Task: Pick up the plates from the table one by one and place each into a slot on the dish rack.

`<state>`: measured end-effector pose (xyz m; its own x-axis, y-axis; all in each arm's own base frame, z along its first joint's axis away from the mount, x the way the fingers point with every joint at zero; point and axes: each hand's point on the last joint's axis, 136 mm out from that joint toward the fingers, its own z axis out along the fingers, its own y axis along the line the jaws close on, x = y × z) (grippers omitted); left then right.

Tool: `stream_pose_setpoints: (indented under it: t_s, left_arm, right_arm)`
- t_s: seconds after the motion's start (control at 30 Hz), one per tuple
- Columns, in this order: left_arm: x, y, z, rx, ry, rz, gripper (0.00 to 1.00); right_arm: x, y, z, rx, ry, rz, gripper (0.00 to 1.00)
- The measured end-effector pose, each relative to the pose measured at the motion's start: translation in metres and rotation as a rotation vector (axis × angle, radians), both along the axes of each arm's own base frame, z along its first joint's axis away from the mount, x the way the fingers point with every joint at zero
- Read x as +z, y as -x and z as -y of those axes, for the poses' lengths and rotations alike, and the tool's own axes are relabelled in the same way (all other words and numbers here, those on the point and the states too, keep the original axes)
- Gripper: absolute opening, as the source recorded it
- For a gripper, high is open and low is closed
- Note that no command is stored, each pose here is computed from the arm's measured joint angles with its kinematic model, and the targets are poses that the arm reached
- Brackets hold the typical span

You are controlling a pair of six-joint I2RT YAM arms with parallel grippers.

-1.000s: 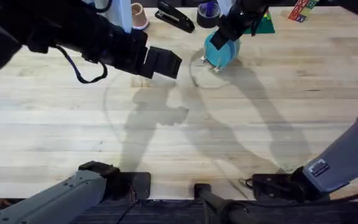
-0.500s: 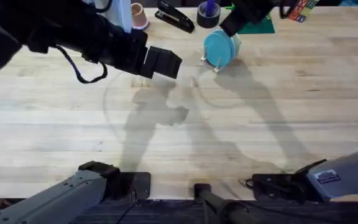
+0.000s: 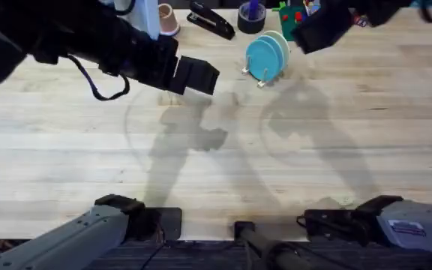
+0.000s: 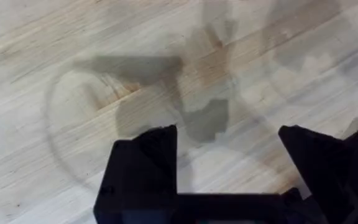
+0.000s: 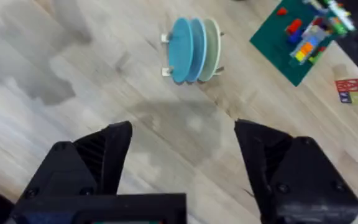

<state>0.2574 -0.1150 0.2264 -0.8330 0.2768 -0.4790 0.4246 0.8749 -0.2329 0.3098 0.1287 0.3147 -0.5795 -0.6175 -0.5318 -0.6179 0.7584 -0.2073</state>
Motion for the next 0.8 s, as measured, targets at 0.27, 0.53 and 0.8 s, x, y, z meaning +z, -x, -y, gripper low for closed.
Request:
stream_pose_setpoints:
  t_s: [0.27, 0.53, 0.8]
  left_arm:
    - [0.0, 0.0, 0.0, 0.0, 0.0, -0.001, 0.994]
    - [0.0, 0.0, 0.0, 0.0, 0.0, -0.001, 0.995]
    - [0.0, 0.0, 0.0, 0.0, 0.0, -0.001, 0.994]
  right_arm:
    - [-0.015, 0.045, 0.019, -0.106, -0.039, -0.084, 0.994]
    - [-0.073, 0.056, 0.024, -0.212, -0.031, -0.228, 0.995]
    - [-0.078, 0.057, 0.024, -0.261, -0.051, -0.246, 0.995]
